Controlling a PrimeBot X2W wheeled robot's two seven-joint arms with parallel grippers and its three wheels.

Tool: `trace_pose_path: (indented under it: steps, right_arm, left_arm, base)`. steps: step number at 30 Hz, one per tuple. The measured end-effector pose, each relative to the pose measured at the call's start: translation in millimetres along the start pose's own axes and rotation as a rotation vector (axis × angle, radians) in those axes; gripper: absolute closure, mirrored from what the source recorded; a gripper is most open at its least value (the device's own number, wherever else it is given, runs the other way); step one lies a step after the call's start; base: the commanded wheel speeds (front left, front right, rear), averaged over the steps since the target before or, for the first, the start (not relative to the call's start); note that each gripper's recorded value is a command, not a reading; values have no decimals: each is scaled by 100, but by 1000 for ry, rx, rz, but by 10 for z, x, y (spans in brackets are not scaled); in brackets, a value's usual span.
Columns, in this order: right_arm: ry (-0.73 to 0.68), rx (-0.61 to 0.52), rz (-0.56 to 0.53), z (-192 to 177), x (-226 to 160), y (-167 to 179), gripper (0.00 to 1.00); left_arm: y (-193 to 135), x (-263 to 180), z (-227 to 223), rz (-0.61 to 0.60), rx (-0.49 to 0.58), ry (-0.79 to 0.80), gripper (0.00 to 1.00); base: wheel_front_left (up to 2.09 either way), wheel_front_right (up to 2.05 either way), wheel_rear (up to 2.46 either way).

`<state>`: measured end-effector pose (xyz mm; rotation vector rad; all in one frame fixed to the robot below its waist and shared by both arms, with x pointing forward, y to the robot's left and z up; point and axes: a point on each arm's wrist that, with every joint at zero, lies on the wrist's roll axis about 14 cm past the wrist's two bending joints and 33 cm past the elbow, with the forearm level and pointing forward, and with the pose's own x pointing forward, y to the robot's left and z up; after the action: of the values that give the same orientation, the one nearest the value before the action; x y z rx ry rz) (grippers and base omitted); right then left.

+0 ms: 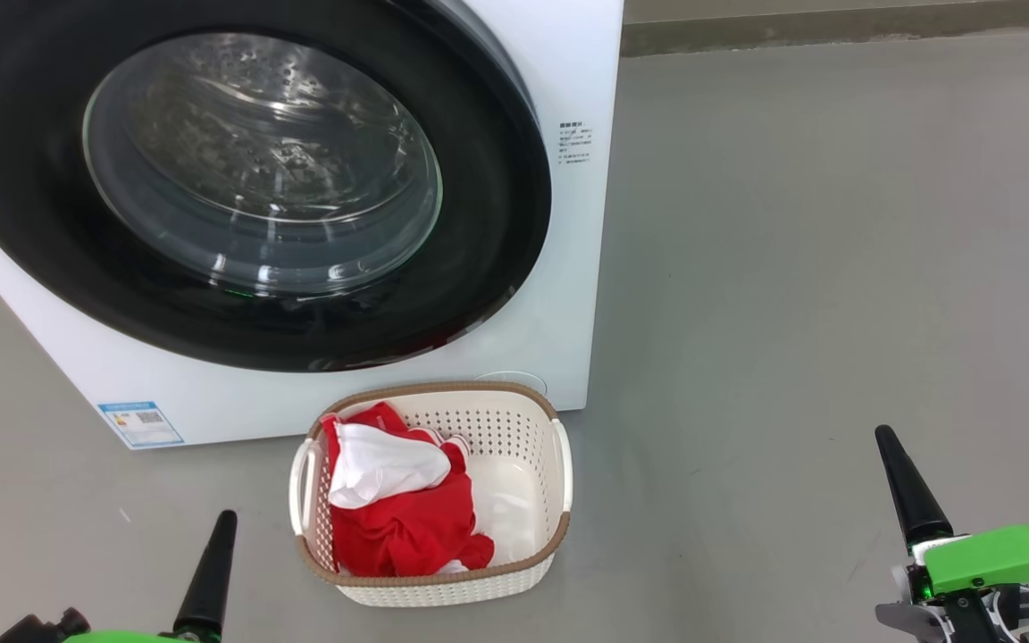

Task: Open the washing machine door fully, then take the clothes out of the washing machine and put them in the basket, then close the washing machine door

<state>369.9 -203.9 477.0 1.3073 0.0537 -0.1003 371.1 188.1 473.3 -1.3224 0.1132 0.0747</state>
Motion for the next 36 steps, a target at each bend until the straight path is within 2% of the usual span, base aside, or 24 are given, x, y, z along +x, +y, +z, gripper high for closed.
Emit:
trace_pose_path:
  steps: [22, 36]
  right_arm:
    - [18, 269, 27, 4, 52, 61, 100]
    - [16, 276, 28, 11, 55, 65, 100]
  left_arm:
    - [-105, 53, 21, -52, -244, 10, 100]
    - [-103, 53, 18, -52, -248, 13, 100]
  base:
    - [0, 0, 0]
    - [0, 0, 0]
